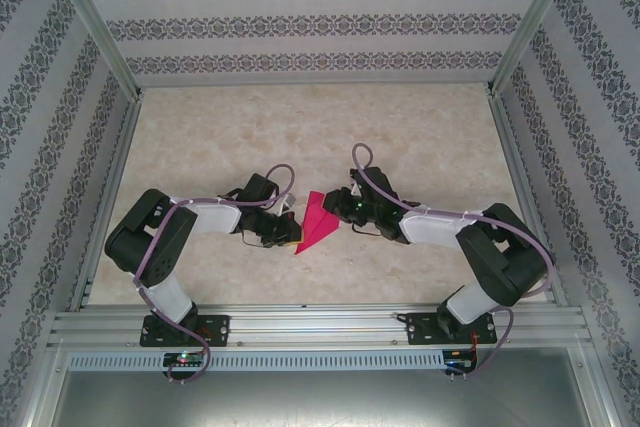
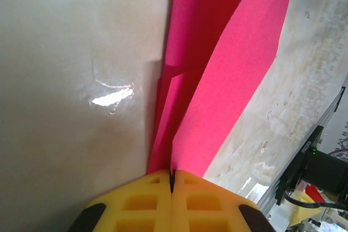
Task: Fold a paper plane with a square sheet of paper (pick it up from the middle)
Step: Fourth fold the wing at the center of the table.
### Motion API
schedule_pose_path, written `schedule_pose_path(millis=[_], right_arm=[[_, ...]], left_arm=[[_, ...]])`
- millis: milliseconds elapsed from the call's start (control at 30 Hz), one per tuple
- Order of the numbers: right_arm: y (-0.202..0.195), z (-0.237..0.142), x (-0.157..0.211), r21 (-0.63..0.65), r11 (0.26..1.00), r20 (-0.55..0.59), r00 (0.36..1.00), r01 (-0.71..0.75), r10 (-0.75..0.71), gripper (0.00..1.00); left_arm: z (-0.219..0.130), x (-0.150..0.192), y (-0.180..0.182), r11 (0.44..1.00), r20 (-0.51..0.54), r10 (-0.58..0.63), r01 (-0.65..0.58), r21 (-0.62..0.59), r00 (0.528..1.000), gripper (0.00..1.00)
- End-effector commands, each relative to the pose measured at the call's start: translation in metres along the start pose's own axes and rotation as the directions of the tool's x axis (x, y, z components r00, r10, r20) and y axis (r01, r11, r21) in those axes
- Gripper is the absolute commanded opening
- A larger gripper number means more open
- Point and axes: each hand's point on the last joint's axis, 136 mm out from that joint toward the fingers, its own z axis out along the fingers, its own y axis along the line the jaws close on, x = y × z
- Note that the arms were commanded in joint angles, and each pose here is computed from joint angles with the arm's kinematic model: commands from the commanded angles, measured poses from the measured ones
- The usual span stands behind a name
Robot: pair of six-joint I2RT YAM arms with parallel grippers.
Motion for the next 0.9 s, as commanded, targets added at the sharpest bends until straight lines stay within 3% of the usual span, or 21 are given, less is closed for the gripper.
schedule_pose_path(millis=[0, 300, 867], right_arm=[[0.002, 0.012, 0.013, 0.005, 1.000, -0.064, 0.998, 0.025, -0.024, 0.19], [0.008, 0.049, 0.023, -0.011, 1.000, -0.146, 0.989, 0.012, -0.013, 0.18], [-0.027, 0.058, 0.032, 0.050, 0.998, -0.183, 0.982, -0.048, 0.056, 0.18]], left_arm=[[-0.002, 0.002, 0.009, 0.999, 0.010, -0.035, 0.035, -0.019, 0.999, 0.01], [-0.003, 0.002, 0.008, 0.999, 0.009, -0.036, 0.036, -0.016, 0.999, 0.01], [-0.002, 0.003, 0.012, 0.998, 0.012, -0.054, 0.054, -0.028, 0.998, 0.00]])
